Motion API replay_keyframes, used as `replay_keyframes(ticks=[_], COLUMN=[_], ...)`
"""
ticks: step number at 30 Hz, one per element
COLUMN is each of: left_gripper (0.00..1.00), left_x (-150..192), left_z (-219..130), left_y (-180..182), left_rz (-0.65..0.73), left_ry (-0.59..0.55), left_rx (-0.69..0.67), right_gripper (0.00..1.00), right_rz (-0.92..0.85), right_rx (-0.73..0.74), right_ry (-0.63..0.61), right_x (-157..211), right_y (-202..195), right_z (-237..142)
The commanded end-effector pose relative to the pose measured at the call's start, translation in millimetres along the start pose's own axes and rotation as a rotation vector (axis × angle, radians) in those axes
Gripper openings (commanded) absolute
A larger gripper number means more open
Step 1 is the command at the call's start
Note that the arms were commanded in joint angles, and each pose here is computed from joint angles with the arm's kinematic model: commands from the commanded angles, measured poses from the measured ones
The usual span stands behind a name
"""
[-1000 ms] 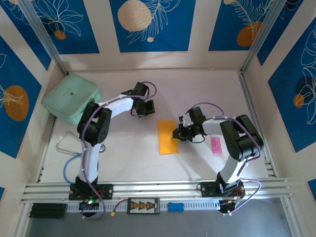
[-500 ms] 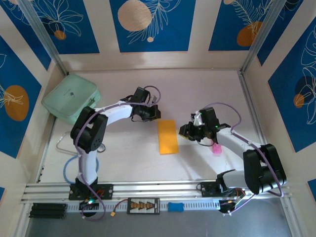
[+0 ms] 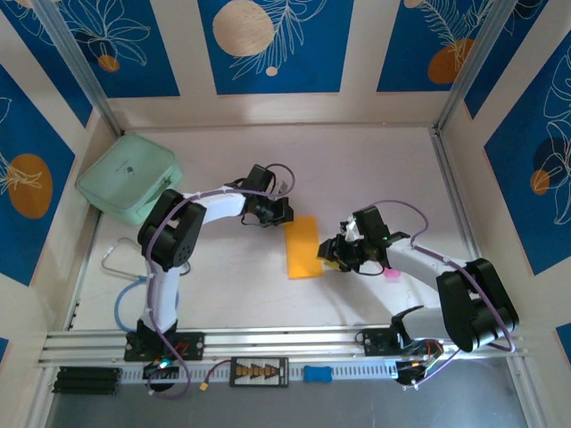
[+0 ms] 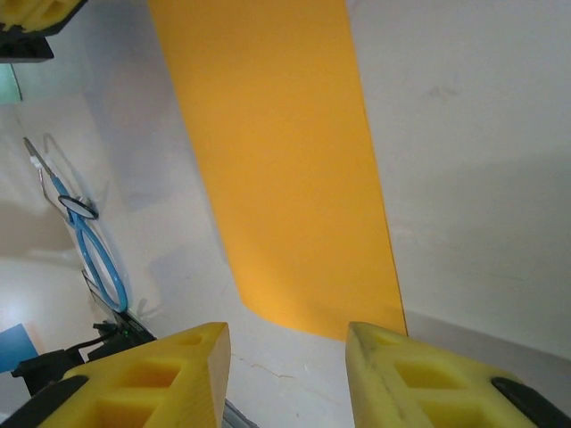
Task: Fold a paper plane with a square sheet of paper (pick it up from the middle)
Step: Fold the triangle a second time at the center of the table.
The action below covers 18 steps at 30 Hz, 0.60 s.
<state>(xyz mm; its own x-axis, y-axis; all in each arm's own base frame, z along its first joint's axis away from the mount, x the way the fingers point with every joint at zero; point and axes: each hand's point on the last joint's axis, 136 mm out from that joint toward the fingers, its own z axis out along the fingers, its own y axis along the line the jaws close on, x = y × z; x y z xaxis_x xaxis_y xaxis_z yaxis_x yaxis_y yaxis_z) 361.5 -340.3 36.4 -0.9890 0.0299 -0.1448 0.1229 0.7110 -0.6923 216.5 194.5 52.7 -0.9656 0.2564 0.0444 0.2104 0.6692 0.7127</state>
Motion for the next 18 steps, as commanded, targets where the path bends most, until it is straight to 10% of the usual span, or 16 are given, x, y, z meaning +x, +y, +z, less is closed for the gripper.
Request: replay_keyframes(ticks=[1,18], left_gripper=[0.06,0.05], left_x=[10.3,32.0], left_z=[11.3,20.3], left_y=[12.2,46.0], left_rz=[0.008,-0.002], left_ry=[0.036,0.089], left_rx=[-0.009,-0.09], right_gripper=[0.42,0.47], right_rz=[0.016,0.073], right_rx=[-0.014,-0.075], right_ry=[0.054,0.1], right_x=[13.0,12.6], right_y=[-3.7,-4.1], right_z=[3.4,14.3])
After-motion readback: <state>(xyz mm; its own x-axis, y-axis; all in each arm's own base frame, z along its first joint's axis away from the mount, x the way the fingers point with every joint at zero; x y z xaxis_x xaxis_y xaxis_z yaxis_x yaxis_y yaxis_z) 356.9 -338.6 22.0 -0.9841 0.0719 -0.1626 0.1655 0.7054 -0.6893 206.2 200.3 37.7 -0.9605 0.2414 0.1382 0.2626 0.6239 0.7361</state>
